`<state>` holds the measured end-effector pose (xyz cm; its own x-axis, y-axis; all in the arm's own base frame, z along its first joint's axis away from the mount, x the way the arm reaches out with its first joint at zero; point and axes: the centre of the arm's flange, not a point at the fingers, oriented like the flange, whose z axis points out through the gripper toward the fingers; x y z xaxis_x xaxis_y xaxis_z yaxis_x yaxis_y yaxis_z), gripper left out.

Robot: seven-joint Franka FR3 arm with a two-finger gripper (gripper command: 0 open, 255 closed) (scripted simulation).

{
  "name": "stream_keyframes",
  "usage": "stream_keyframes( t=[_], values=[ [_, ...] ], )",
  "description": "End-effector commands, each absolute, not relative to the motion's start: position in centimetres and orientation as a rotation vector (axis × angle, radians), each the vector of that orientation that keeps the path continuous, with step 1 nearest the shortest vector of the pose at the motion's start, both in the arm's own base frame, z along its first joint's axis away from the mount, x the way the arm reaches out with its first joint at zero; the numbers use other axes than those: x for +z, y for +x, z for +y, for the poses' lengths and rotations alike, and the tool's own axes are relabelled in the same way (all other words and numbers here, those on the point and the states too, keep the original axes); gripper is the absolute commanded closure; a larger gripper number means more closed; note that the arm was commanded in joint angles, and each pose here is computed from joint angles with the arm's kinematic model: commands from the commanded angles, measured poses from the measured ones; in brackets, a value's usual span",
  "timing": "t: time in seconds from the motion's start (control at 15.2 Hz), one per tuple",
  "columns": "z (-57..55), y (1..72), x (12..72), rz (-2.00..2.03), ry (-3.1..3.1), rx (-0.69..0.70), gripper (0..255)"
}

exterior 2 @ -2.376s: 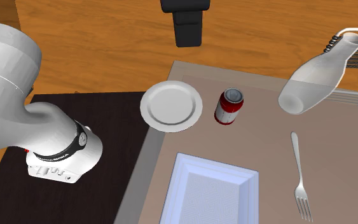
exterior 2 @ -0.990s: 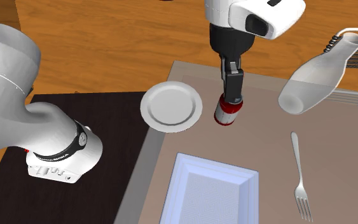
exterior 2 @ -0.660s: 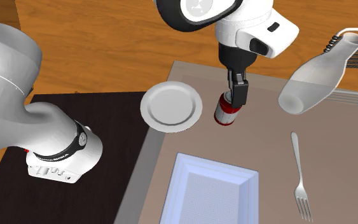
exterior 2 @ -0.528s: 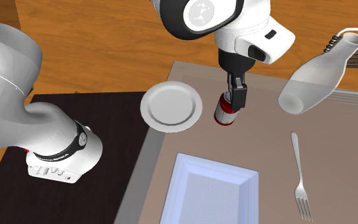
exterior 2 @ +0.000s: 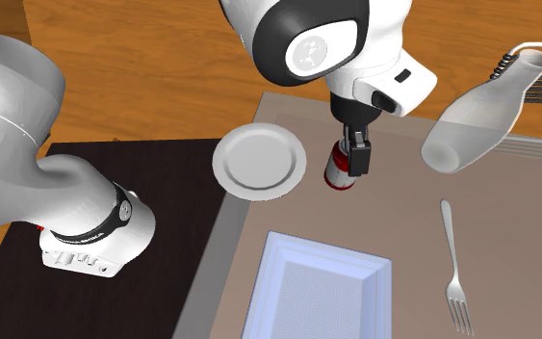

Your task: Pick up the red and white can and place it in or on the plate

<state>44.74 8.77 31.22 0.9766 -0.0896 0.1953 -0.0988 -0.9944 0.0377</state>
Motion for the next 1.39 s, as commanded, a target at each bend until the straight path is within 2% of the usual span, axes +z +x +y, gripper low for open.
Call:
stream_keyframes(
  t=[0.0, 0.2, 0.26, 0.86, 1.32],
  values=[
    [8.8, 44.7, 31.2, -0.147, 3.076, 0.301, 0],
    [8.8, 44.7, 31.2, -0.147, 3.076, 0.301, 0],
    [8.8, 44.7, 31.2, -0.147, 3.076, 0.301, 255],
    [8.8, 44.7, 31.2, -0.147, 3.076, 0.301, 255],
    [8.8, 44.7, 34.9, -0.147, 3.076, 0.301, 255]
  ],
)
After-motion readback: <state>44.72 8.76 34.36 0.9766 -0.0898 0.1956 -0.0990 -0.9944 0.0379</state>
